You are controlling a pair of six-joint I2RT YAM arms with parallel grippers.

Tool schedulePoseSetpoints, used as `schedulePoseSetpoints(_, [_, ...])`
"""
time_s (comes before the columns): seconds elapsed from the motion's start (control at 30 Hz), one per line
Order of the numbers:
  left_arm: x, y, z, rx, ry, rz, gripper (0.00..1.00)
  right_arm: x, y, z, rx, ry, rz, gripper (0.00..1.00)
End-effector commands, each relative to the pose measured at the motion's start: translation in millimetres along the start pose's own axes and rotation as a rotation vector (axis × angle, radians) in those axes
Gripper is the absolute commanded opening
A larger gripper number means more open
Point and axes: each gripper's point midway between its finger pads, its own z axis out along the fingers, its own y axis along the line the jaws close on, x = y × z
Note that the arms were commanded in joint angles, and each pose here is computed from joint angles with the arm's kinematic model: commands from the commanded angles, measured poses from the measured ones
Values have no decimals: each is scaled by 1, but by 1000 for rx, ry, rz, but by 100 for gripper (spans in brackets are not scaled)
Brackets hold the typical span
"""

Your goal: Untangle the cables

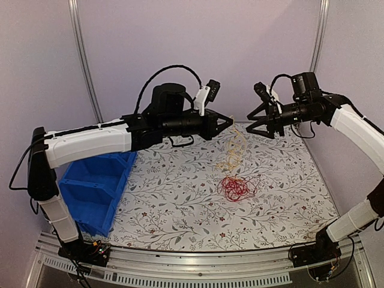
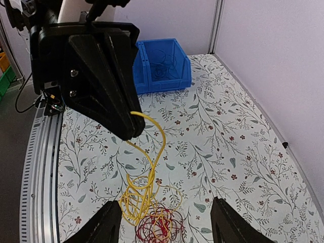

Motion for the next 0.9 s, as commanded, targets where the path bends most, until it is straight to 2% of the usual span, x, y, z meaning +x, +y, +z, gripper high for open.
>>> schedulePoseSetpoints(0.0, [1, -5, 4, 43, -5, -3, 0, -14, 1, 10, -81, -38, 95, 64])
schedulePoseSetpoints(0.3, [9, -15, 9, 94, 23, -2, 0, -16, 23, 31, -234, -56, 92, 67])
schedulePoseSetpoints(0.5, [11, -17, 13, 101, 36, 5, 0, -19, 36, 34, -303, -79, 73, 53])
schedulePoseSetpoints(0.63, [10, -18, 12, 102, 34, 6, 0, -18, 36, 36, -316, -77, 86, 33])
schedulePoseSetpoints(0.7, [10, -17, 11, 98, 33, 7, 0, -16, 36, 37, -318, -72, 93, 30])
schedulePoseSetpoints(0.87, [7, -16, 6, 82, 23, 14, 0, -9, 35, 39, -312, -55, 105, 30])
